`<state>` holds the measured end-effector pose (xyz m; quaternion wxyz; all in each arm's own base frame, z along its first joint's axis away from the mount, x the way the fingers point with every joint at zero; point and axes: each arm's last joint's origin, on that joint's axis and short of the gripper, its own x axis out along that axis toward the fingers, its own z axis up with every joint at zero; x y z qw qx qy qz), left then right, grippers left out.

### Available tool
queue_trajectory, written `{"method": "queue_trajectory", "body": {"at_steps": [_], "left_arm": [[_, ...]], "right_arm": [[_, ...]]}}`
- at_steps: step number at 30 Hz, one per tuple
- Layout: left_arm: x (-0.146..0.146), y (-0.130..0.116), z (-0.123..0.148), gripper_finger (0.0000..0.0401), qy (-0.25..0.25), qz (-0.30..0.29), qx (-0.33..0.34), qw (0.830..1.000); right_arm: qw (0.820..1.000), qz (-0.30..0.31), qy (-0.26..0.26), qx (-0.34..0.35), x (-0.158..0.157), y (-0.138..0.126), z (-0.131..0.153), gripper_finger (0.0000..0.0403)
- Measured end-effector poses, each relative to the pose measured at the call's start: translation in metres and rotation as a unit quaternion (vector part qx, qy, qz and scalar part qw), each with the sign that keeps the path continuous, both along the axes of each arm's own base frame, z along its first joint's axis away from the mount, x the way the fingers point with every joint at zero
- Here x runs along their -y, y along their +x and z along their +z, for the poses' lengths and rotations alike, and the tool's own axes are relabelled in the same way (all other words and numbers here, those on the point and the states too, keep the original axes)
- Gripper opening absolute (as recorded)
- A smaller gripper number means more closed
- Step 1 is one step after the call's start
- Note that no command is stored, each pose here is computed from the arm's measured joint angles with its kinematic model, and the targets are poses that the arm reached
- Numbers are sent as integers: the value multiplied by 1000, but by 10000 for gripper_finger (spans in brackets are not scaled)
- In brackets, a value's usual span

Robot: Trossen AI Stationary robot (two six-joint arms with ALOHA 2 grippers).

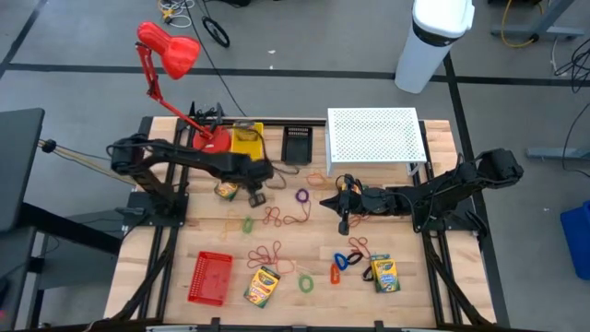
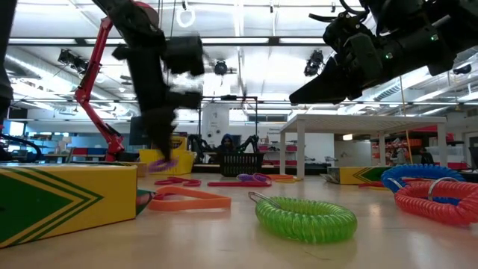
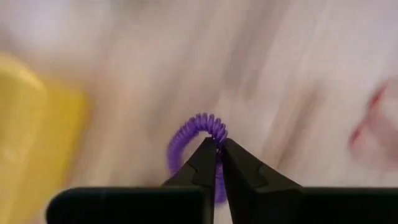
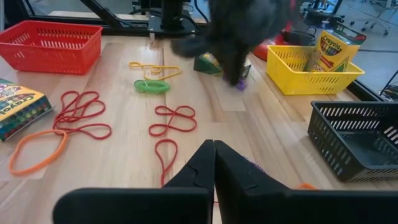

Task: Pick & Place Office Desk Supplies
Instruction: Put the violet spiral keychain into the black bin, then put the red rubber band into the red bin

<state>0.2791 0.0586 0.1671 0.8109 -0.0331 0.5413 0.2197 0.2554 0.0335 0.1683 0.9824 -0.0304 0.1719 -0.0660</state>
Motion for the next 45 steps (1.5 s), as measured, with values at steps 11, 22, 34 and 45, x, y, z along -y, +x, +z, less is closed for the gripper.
{"method": "queue_trajectory", "body": {"at_steps": [11, 22, 34, 45], "left_arm": [[-41, 41, 24, 17, 32, -38, 275, 960], [-97, 63, 19, 17, 58, -23, 311, 948], [-130, 63, -16, 44, 21, 5, 284, 959], [-113, 67, 5, 127, 55, -60, 288, 954]], "right_arm": [[1000, 0, 1, 3, 0, 0, 1, 6], [1000, 9, 5, 12, -1, 1, 2, 8], [1000, 16, 8, 13, -1, 1, 2, 6], [1000, 11, 9, 14, -1, 1, 3, 8]]}}
